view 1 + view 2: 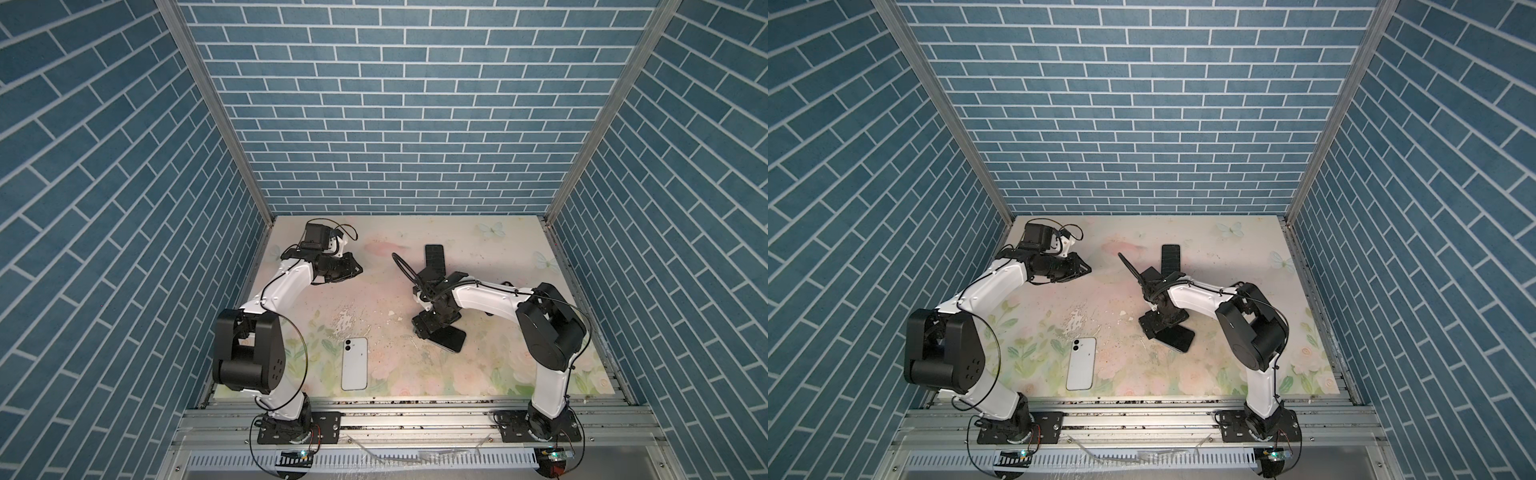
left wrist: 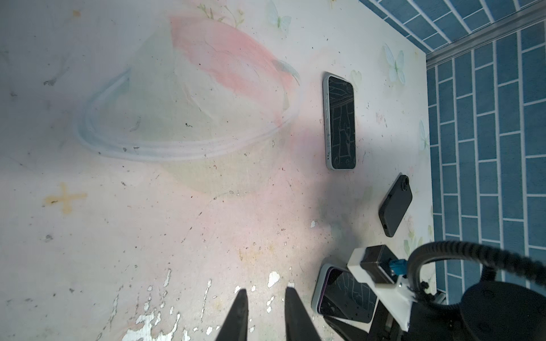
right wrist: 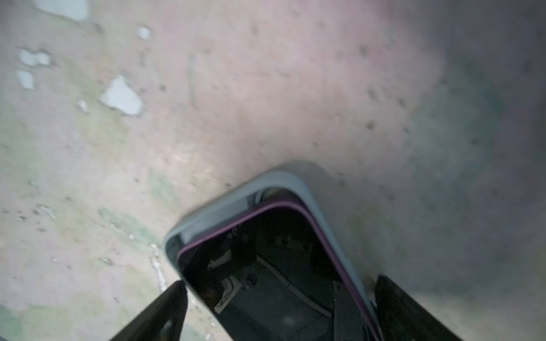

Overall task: Put the phone into the phone case
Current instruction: 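Press the phone down into the case and open the right gripper, then bring the left gripper to the cased phone while the right gripper grips its other end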

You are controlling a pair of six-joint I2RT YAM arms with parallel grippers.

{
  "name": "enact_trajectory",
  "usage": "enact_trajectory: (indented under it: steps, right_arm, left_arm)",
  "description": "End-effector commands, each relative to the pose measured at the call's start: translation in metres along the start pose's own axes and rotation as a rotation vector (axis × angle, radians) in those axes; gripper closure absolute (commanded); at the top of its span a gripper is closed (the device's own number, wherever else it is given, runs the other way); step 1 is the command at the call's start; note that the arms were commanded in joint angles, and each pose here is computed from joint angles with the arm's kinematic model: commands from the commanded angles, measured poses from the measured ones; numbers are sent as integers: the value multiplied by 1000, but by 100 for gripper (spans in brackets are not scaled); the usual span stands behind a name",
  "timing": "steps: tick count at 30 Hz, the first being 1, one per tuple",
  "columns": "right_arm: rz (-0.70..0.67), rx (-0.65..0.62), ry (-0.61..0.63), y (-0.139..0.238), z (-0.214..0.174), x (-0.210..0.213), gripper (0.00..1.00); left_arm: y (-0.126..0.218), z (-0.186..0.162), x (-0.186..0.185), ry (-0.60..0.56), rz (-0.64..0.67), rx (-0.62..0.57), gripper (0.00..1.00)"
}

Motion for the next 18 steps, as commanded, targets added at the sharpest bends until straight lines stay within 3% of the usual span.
enact_trajectory:
  steps: [1,6,9,13,18]
  right_arm:
    - [30,43,48,-9,-3,31,3]
    - [-15,-16,28,2,3,40,1]
    - [-137,-110,6,28,5,22,1]
    - [-192,-242,-53,72,-8,2,1]
    - [-144,-266,-160,88,-44,-19,4]
  left_arm:
    - [-1,-2,4,11,5,11,75]
    - [0,-2,3,10,3,11,75]
    - [-4,-4,4,16,-4,23,75]
    - [-12,-9,0,13,-19,56,75]
    - [-19,-19,-13,-45,-25,67,63]
Point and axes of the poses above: each gripper's point midway between its finger pads, its own y axis back along the fingers, its own x axis along the line the jaws close on, z = x × y, the point moved 4 cm from there along y, back along the fingers, and after that the axes turned 2 degrees about -y, right-handed, at the moved point
